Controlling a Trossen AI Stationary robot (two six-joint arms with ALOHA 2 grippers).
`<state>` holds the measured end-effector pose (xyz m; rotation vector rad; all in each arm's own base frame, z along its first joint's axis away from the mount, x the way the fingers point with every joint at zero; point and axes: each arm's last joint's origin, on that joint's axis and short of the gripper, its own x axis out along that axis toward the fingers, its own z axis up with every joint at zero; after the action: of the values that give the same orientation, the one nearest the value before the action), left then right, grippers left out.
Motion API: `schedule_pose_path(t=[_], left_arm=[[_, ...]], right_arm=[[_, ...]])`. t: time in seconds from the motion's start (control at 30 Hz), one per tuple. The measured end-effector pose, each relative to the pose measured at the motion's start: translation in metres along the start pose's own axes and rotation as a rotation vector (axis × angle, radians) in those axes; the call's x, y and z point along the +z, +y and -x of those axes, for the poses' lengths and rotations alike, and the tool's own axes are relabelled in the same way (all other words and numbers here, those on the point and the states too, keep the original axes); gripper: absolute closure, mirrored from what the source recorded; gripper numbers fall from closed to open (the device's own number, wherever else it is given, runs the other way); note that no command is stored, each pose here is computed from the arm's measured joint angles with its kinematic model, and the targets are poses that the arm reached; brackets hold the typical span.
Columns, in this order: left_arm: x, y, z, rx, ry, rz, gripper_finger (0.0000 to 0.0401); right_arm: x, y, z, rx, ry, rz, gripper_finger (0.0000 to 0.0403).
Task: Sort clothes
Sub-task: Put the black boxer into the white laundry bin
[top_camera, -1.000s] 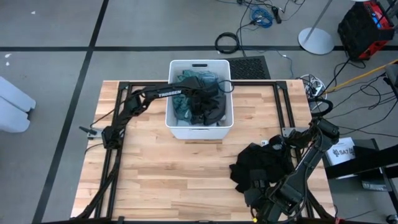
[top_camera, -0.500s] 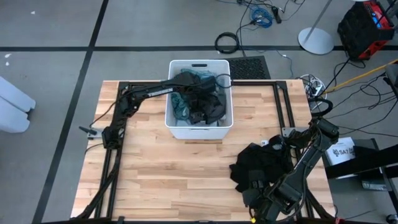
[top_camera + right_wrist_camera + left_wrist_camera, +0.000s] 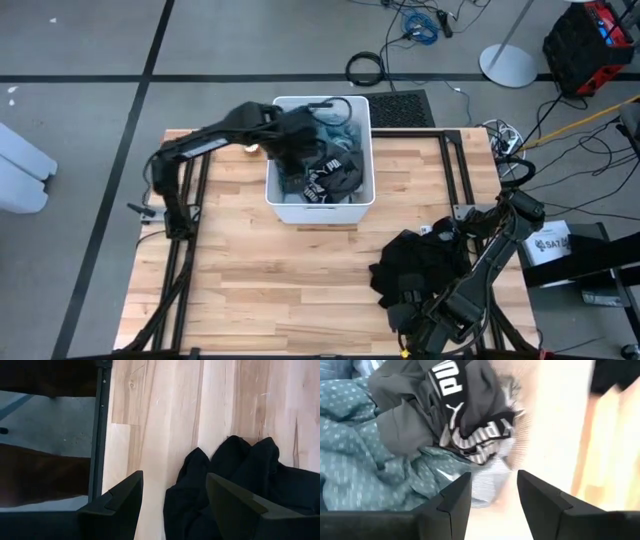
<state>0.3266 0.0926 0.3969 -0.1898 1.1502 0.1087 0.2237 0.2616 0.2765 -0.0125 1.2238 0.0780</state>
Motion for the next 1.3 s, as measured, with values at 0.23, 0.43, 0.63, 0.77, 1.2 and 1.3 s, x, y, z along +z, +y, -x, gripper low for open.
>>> schedule_pose_path(t=[0.23,0.43,0.63,0.77,1.2,1.3], left_arm=[[-0.030,-0.052,0.056,-0.071,-0.119,-0.001,0.0234],[-0.050,-0.124,0.064,-0.069,-0.227,-0.177,0.0235],[-0.078,-0.184,0.043,-0.008,-0.229,-0.274,0.0235],[-0.098,-0.218,0.015,-0.020,-0.236,-0.302,0.0235],[-0.117,-0.281,-0.051,-0.129,-0.740,-0.402,0.0235],[-0.116,-0.283,-0.058,-0.145,-0.842,-0.423,0.0235]], right_arm=[[-0.001,0.000,0.000,0.010,0.028,-0.087,0.0197],[-0.002,-0.006,-0.001,-0.032,0.054,-0.122,0.0197],[-0.016,-0.028,0.003,-0.237,0.220,-0.163,0.0197],[-0.025,-0.042,0.014,-0.368,0.295,-0.232,0.0197],[-0.064,-0.149,0.033,-0.353,0.248,-0.649,0.0197],[-0.086,-0.168,0.025,-0.381,0.286,-0.727,0.0197]])
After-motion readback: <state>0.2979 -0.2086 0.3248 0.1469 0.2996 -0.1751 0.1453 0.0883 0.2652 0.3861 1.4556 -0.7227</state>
